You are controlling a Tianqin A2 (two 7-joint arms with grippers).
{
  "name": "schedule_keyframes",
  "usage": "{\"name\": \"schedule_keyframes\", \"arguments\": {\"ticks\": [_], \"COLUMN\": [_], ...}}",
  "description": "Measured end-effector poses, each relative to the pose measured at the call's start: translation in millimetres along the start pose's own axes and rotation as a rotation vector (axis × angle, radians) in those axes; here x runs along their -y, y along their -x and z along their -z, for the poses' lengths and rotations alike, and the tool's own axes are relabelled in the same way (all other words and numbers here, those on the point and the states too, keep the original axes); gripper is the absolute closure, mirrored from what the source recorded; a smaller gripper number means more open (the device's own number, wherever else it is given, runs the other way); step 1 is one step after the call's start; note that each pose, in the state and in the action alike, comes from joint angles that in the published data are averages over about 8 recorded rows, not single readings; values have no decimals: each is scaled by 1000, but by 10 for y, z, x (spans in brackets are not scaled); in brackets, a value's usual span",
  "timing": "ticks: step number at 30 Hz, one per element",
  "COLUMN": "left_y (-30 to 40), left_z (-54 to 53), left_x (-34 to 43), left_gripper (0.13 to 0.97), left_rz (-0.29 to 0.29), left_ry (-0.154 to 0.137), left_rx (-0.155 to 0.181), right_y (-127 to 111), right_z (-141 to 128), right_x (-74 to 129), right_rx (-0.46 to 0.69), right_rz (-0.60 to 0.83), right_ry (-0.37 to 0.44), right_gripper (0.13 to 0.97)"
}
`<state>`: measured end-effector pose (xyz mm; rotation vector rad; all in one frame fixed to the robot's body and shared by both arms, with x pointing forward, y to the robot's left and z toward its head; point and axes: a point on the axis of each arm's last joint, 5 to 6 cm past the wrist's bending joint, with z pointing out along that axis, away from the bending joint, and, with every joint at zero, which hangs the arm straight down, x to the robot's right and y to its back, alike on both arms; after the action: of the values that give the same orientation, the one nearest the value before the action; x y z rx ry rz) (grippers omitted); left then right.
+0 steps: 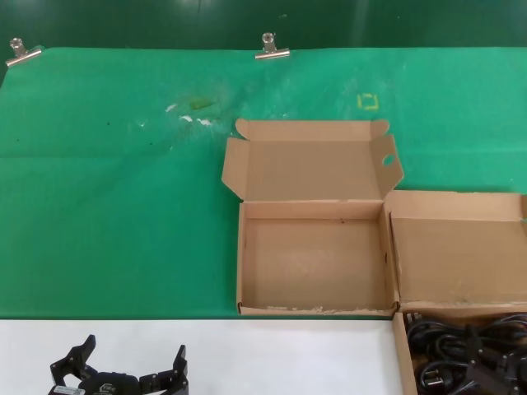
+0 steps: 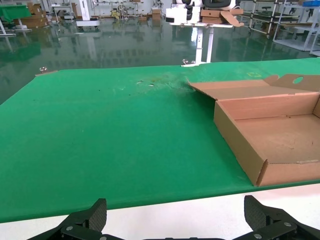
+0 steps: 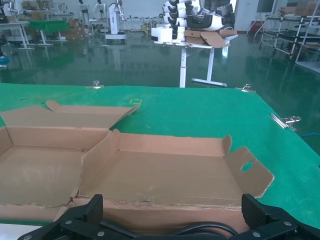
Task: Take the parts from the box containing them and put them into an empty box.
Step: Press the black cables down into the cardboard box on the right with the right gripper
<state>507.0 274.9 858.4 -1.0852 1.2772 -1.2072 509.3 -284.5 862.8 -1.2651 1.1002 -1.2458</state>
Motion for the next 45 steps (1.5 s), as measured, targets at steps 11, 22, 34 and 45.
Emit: {"name": "schedule_keyframes", "arguments": {"ticks": [11, 22, 34, 45], "left_y": [0, 0, 0, 0], "left_z": [0, 0, 0, 0], "left_x": [0, 0, 0, 0], "left_gripper": [143, 224, 384, 595], "left_rz": [0, 0, 0, 0], "left_ry": [0, 0, 0, 0], "left_rx": [0, 0, 0, 0], "right_y": [0, -92, -564, -768], "right_z": [0, -14, -50, -310], "right_x": [0, 188, 1130, 1759], "right_rx": [0, 112, 676, 1081], "right_rz": [0, 45, 556, 1198], "right_ry": [0, -33, -35, 135], "right_gripper": [130, 130, 130, 130]}}
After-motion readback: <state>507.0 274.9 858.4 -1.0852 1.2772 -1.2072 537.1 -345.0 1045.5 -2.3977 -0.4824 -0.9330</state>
